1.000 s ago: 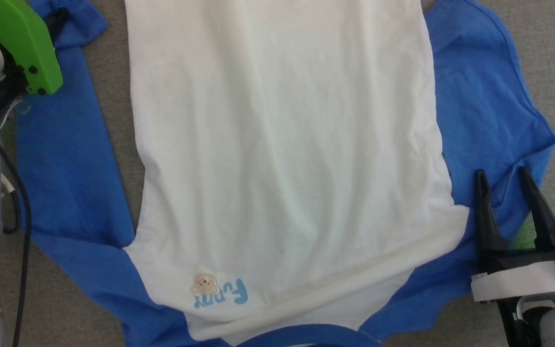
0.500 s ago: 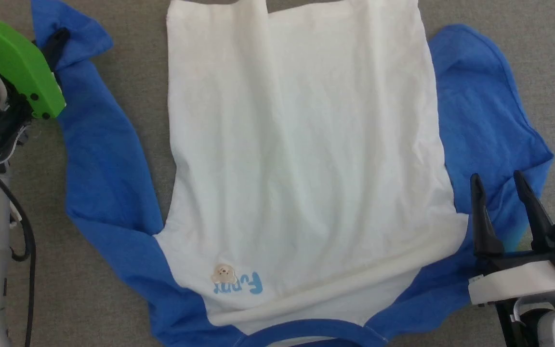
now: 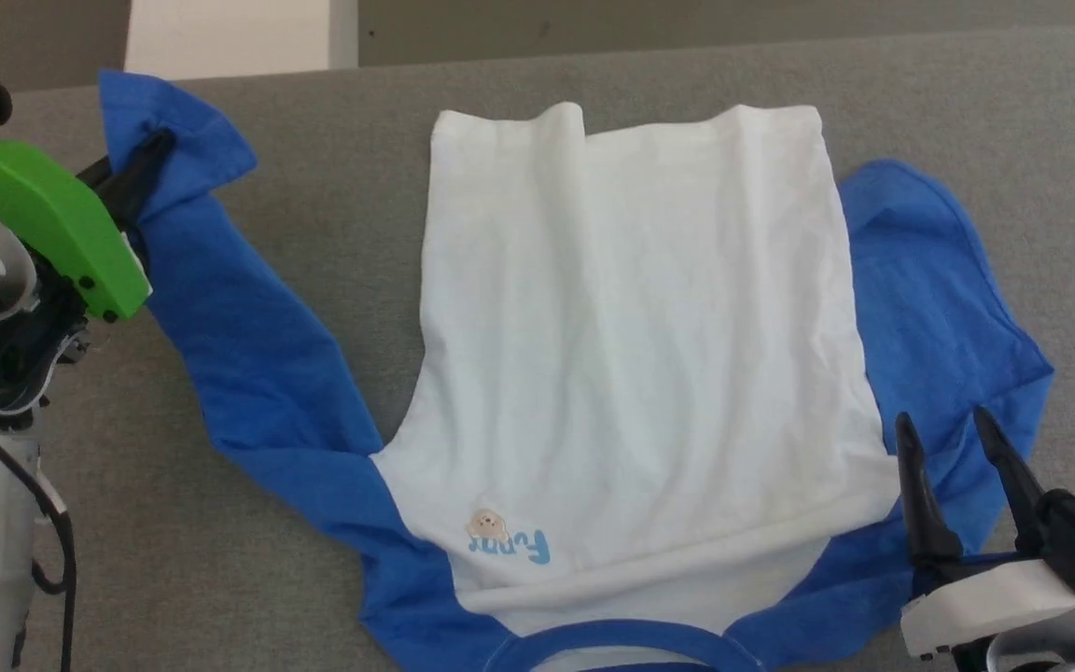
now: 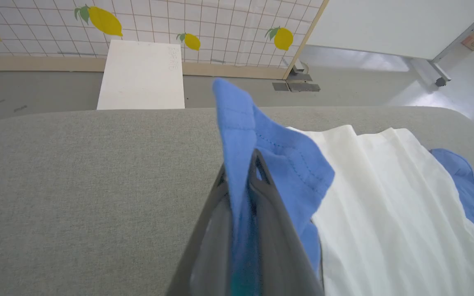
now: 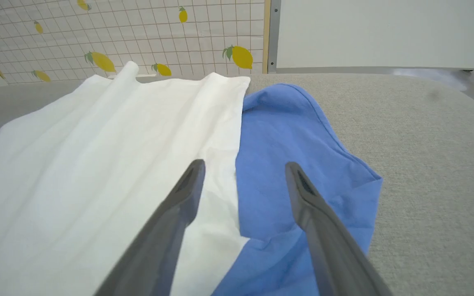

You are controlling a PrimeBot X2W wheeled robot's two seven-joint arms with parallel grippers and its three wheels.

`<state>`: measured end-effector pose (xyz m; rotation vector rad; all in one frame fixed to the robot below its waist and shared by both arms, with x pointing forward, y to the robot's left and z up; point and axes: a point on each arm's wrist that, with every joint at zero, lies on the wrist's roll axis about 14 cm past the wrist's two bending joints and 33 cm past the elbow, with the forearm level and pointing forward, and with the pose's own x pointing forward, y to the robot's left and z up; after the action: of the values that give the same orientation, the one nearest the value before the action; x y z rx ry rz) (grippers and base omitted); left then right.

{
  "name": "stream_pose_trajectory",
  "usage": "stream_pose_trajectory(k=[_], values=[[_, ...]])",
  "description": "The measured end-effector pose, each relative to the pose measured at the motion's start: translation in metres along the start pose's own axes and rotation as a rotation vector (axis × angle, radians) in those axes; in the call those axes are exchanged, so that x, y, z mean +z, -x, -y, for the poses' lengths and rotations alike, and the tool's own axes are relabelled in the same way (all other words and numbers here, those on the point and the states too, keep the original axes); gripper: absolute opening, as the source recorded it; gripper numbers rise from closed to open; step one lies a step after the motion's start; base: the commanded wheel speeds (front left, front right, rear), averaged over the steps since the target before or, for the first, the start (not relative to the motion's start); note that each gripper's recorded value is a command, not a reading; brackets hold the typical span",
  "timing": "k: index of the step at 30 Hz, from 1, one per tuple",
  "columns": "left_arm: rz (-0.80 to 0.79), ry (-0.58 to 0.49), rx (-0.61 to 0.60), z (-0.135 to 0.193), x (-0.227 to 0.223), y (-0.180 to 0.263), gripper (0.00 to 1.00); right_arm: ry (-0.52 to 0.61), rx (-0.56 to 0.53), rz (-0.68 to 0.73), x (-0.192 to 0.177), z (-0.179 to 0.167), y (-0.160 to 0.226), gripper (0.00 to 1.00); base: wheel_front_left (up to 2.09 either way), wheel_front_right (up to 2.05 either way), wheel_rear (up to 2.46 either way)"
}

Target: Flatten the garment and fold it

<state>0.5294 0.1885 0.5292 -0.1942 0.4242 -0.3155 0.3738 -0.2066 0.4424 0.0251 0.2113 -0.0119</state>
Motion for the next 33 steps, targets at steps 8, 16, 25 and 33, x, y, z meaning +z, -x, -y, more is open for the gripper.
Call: stream_pose_trajectory(k=[8,16,25,33], values=[[0.094,-0.183,0.006,0.027,0.028,0.079,0.0,-0.019,0.058,0.063,0.02,-0.018,0.013,1.0,0.0,0.0,0.0],[0.274,-0.11,-0.055,0.084,0.056,0.137,0.0,-0.031,0.096,0.102,0.031,-0.03,0.024,1.0,0.0,0.0,0.0],[0.324,-0.053,-0.182,0.157,0.035,0.134,0.0,-0.03,0.126,0.126,0.039,-0.039,0.023,1.0,0.0,0.0,0.0],[0.252,0.027,-0.339,0.228,-0.017,0.09,0.0,-0.038,0.101,0.105,0.032,-0.031,0.021,1.0,0.0,0.0,0.0]])
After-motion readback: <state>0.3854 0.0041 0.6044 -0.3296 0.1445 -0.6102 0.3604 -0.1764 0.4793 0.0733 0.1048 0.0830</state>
